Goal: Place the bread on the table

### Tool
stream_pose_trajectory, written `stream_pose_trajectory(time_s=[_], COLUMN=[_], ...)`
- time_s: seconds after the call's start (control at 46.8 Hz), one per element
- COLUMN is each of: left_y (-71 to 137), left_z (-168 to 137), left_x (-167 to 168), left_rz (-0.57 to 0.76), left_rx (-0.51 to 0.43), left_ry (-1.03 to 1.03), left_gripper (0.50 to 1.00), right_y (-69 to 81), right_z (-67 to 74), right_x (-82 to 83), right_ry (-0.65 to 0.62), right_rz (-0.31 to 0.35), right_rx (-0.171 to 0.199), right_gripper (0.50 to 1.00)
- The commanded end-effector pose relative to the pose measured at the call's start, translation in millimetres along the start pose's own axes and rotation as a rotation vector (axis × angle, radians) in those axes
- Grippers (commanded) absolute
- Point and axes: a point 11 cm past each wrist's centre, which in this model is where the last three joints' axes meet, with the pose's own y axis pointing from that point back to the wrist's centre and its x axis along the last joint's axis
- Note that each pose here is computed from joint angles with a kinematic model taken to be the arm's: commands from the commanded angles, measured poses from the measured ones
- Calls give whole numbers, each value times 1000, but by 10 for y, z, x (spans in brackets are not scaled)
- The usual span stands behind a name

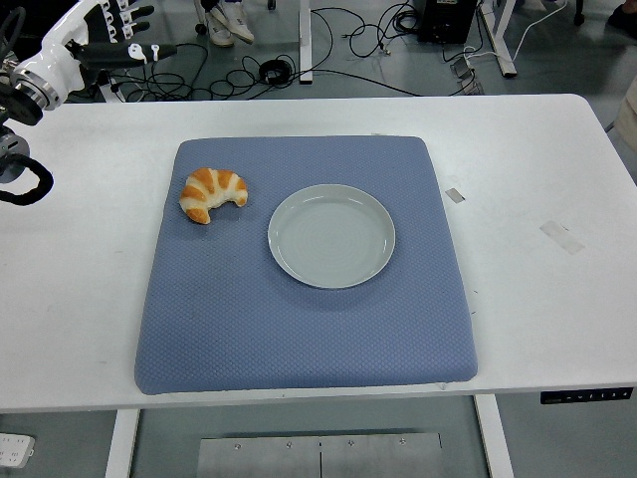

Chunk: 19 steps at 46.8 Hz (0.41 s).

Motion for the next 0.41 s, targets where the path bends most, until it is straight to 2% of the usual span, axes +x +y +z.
stream_pose_trajectory(time_s=[0.0, 0.214, 0.385], left_y=[30, 94, 117], left_z=[38, -9, -50], left_x=[104, 294, 317], left_rz=[28, 85, 93], left_rx=[-10, 5, 13], left_ry=[19, 21, 19], left_gripper=[963, 963, 965], right_y=[0, 0, 0], right_z=[0, -1, -1], right_x=[0, 0, 0], right_ry=[0, 0, 0], right_rz=[0, 0, 0], right_rx=[-1, 1, 1], right_gripper=[1000, 1000, 1000])
